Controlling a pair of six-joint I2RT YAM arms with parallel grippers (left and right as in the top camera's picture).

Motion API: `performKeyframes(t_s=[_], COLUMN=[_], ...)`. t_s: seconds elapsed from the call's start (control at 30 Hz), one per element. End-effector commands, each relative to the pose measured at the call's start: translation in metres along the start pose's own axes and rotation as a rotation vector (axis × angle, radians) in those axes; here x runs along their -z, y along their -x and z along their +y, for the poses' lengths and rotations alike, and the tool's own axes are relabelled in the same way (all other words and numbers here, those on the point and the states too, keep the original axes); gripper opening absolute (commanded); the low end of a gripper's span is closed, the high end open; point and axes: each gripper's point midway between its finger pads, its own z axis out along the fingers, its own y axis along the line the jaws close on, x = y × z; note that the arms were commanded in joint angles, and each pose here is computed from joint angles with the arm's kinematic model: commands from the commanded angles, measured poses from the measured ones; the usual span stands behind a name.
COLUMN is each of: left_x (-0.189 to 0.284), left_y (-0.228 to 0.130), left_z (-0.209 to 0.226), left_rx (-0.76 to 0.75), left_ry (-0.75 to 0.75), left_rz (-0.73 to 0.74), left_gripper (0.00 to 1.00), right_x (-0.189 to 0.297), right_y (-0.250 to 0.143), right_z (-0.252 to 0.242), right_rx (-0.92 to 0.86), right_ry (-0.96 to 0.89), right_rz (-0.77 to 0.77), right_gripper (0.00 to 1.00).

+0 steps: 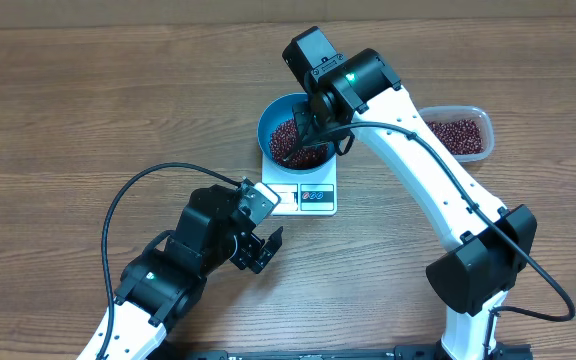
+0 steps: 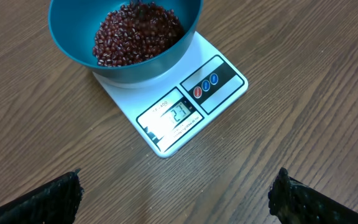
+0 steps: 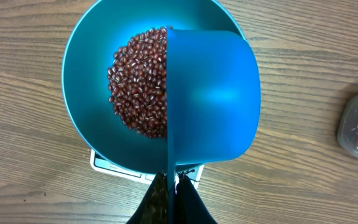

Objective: Scoop item into bowl and weigh 150g on scale
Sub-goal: 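Tip the scoop with the right gripper to pour beans into the bowl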

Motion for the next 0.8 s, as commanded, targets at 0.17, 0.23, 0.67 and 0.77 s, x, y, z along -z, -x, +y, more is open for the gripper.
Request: performKeyframes(t_s=[0.17,0.23,0.67,0.77], left_x=[0.0004,0.0004,0.0004,0.0004], left_y=[0.0011,0.0011,0.0011,0.0011], left_z=[-0.0014,-0.0014,-0.0014,-0.0014], left_rx=[0.004,0.004,0.004,0.004], left_ry=[-0.013,-0.013,-0.013,-0.013], left_rz=[-0.007,-0.007,-0.007,-0.007], left_gripper=[0.99,1.0,1.0,1.0], right_x=[0.0191,0.0191,0.0195,0.0203], right_y=[0.0112,0.0112,0.0125,0.0122], right_z=[-0.0009,-0.0009,-0.0041,-0.0021], right_rx=[-0.008,-0.008,-0.003,0.009], right_ry=[-0.001,-0.001,-0.033,-0.049], right_rz=[-0.066,-0.066,-0.078,-0.087], right_gripper=[0.04,0.04,0.04,0.04])
